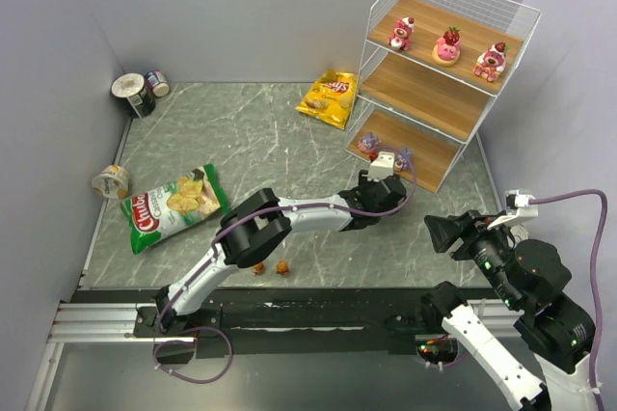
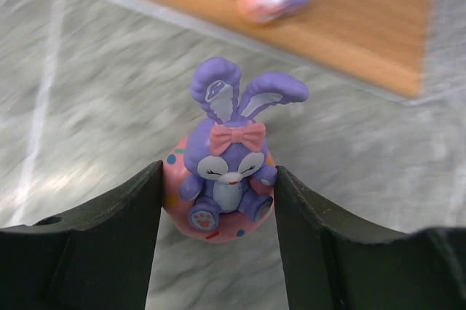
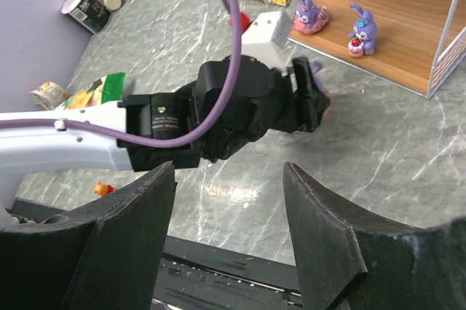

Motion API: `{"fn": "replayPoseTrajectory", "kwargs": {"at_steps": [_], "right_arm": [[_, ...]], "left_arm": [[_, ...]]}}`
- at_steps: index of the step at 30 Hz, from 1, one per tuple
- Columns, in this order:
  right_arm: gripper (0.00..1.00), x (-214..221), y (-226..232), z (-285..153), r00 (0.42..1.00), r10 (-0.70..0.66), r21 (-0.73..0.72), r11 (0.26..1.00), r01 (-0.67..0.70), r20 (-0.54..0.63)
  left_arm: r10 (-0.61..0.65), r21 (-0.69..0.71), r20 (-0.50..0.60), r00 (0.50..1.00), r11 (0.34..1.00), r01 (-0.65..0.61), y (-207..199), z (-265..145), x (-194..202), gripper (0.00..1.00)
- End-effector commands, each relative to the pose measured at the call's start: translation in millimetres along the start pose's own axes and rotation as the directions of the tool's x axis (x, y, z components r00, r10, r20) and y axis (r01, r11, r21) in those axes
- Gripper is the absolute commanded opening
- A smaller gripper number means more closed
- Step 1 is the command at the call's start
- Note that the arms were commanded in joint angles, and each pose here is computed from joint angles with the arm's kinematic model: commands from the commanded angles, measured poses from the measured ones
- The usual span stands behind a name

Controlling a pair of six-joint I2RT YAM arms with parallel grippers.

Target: Place and organize the plastic toys onto the shelf

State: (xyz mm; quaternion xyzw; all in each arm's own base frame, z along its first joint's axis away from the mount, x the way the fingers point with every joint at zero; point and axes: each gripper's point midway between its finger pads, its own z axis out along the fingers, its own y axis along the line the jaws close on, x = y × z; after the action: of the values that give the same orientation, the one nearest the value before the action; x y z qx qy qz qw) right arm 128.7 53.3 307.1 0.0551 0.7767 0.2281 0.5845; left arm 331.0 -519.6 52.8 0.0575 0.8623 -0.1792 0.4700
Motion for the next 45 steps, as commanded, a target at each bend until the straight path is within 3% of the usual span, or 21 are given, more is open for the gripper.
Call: {"fn": "replayPoseTrajectory", "kwargs": {"at_steps": [1,12,29,45], "right_arm": [[0.68,-13.3,0.9,-6.5,0.999,-0.007,-0.001,1.0,0.007,0.044],[0.68,-17.7,-0.2,-5.4,0.999,-0.013,0.016,1.0,0.012,0.047],[0.68,-21.8,-4.9,-3.9,0.999,-0.015,0.055,0.998,0.012,0.052],[0.68,-17.0,-6.9,-1.6,0.999,-0.019,0.063,0.998,0.016,0.037]], "left_arm": [[0.023,0.209,0.159,0.987,0.976,-0.056,-62.2,-0.1,-53.3,0.09],[-0.014,0.431,0.21,0.978,0.899,-0.079,-106.3,16.6,-67.4,0.14],[-0.013,0.535,0.222,0.975,0.838,-0.11,-123.5,46.9,-54.9,0.22],[-0.014,0.532,0.266,0.964,0.836,-0.134,-124.8,65.7,-54.3,0.29]]}}
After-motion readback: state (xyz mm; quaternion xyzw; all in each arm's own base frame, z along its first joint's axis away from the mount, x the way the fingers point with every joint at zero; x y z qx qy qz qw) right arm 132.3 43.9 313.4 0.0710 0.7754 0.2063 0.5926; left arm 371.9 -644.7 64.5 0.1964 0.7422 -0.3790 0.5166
